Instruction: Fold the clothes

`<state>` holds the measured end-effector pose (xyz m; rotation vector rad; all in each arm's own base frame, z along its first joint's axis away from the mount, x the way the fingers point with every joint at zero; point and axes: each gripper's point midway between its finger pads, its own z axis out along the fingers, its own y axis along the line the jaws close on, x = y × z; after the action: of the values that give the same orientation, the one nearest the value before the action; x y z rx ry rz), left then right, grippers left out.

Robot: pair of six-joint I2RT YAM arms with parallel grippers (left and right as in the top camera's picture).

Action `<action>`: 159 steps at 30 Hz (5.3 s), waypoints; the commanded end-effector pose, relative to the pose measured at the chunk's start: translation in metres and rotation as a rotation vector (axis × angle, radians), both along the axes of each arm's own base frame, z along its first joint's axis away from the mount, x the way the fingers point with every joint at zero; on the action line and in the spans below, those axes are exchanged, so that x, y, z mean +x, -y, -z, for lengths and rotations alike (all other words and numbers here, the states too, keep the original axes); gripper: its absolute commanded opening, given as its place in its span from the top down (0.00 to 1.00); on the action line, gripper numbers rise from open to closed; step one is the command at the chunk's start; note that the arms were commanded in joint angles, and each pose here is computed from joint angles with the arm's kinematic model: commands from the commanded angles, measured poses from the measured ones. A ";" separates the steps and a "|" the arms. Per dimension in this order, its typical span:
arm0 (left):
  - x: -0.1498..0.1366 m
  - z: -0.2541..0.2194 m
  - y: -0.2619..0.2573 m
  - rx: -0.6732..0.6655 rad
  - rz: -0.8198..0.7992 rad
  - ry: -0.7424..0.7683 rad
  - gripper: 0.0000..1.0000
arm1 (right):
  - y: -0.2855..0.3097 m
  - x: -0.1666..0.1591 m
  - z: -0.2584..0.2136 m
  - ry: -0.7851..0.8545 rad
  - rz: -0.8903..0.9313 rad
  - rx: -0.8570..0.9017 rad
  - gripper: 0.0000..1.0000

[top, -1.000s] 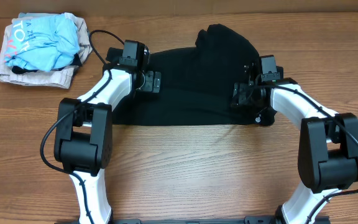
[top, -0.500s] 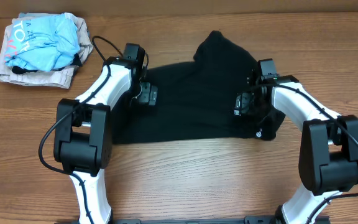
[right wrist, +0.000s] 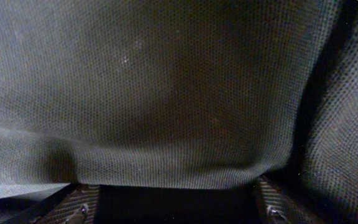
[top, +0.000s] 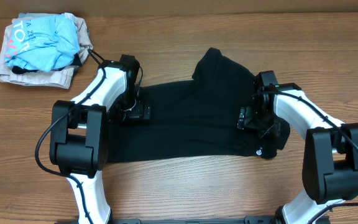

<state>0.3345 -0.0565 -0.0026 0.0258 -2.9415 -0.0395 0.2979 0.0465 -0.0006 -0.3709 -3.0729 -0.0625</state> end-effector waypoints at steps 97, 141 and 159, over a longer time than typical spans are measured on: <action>0.094 0.014 -0.073 -0.072 -0.208 0.294 0.96 | -0.062 0.205 -0.137 0.742 -0.297 0.131 0.48; 0.093 0.006 -0.085 -0.048 -0.223 0.282 0.96 | -0.097 0.257 -0.068 0.648 -0.392 0.084 0.96; 0.090 -0.090 -0.096 -0.039 -0.194 0.206 0.96 | -0.060 0.131 -0.178 0.230 -0.265 0.165 0.96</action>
<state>0.4198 0.0378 0.0758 0.3589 -3.1090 0.0640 0.4340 0.1200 0.1368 0.1178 -3.2118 -0.3473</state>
